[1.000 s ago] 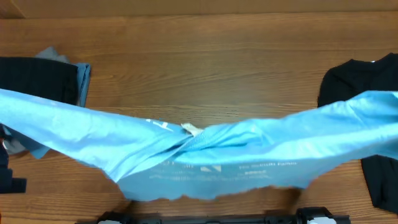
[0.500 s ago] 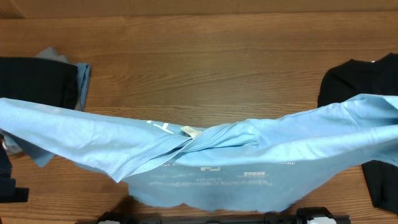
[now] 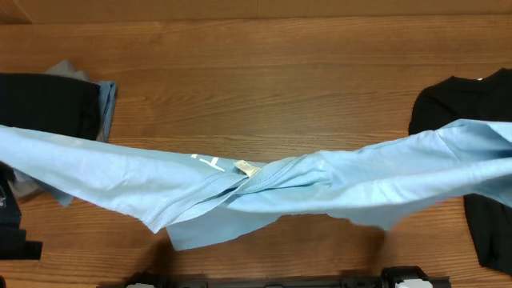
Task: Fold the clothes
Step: 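Lift the shirt with both grippers and stretch it apart sideways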
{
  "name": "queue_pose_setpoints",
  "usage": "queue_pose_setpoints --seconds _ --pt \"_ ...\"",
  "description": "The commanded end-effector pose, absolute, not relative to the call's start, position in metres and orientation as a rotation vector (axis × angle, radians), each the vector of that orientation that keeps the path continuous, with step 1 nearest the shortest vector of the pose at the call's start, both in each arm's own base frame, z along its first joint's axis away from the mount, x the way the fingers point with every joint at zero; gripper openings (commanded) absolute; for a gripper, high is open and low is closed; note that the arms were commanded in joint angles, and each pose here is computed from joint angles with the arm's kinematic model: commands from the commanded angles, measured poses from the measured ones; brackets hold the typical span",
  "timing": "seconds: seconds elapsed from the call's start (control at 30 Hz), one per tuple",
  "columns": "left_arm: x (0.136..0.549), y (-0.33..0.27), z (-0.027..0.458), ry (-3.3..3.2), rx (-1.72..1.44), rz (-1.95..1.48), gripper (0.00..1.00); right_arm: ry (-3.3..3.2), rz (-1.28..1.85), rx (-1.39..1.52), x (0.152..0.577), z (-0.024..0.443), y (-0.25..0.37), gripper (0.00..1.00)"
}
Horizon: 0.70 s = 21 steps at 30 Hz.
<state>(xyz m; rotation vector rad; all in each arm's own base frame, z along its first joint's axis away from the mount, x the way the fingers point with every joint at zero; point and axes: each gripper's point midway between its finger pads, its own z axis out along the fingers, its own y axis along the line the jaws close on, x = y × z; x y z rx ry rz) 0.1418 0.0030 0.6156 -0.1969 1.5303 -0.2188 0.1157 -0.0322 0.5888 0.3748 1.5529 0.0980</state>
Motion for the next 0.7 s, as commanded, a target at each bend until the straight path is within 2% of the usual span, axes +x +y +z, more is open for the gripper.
queue_pose_setpoints --seconds 0.0,0.4,0.67 --pt "0.153 0.001 0.614 1.545 -0.207 -0.231 0.04 1.53 0.098 0.384 0.114 0.593 -0.033 0.04" --pt "0.139 -0.011 0.624 1.509 -0.143 -0.299 0.04 1.534 0.098 0.384 0.11 0.592 -0.033 0.04" --pt "0.12 -0.016 0.629 1.484 -0.106 -0.337 0.04 1.479 0.154 0.365 0.085 0.603 -0.028 0.04"
